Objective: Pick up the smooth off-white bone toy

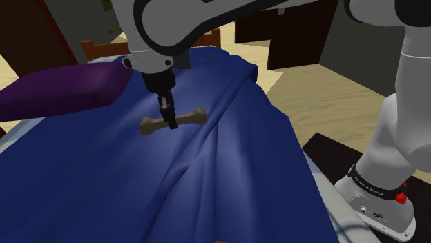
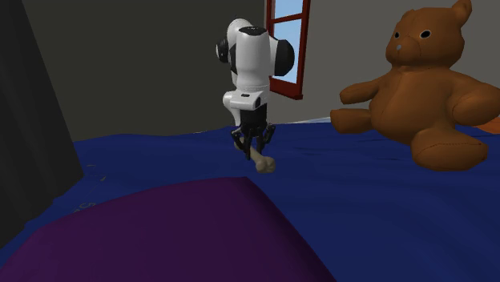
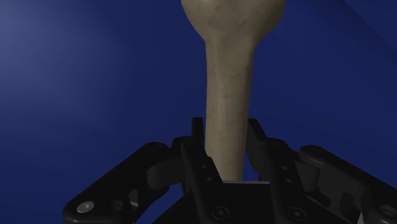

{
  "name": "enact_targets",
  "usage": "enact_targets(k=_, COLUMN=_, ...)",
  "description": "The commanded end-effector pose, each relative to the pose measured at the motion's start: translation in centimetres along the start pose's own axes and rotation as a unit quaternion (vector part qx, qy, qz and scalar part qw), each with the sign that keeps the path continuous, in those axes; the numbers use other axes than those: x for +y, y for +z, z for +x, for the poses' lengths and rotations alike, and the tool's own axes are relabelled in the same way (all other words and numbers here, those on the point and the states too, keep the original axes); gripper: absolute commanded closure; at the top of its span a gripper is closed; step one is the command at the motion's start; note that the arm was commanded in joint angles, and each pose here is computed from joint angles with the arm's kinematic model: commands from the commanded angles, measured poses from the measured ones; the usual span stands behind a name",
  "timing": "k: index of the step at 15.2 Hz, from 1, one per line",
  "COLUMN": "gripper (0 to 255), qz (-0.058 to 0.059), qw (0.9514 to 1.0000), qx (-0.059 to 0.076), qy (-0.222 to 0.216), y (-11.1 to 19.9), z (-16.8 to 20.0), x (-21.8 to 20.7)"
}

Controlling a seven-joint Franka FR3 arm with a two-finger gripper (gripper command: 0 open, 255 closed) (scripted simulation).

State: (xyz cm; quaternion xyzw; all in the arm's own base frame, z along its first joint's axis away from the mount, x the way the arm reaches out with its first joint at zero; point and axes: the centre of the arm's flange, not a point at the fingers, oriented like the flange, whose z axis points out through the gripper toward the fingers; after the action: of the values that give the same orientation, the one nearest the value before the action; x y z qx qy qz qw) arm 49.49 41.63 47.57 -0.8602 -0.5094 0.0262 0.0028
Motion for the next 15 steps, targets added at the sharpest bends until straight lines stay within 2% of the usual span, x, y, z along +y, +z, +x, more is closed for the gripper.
enact_targets(k=1, gripper=255, qz=0.000, qw=1.0000, qx=0.000, qy=0.000, y=0.0, z=0.0, x=0.0)
enact_targets(k=15, gripper=255, qz=0.000, qw=1.0000, qx=0.000, qy=0.000, y=-6.9, z=-0.2, x=-0.2)
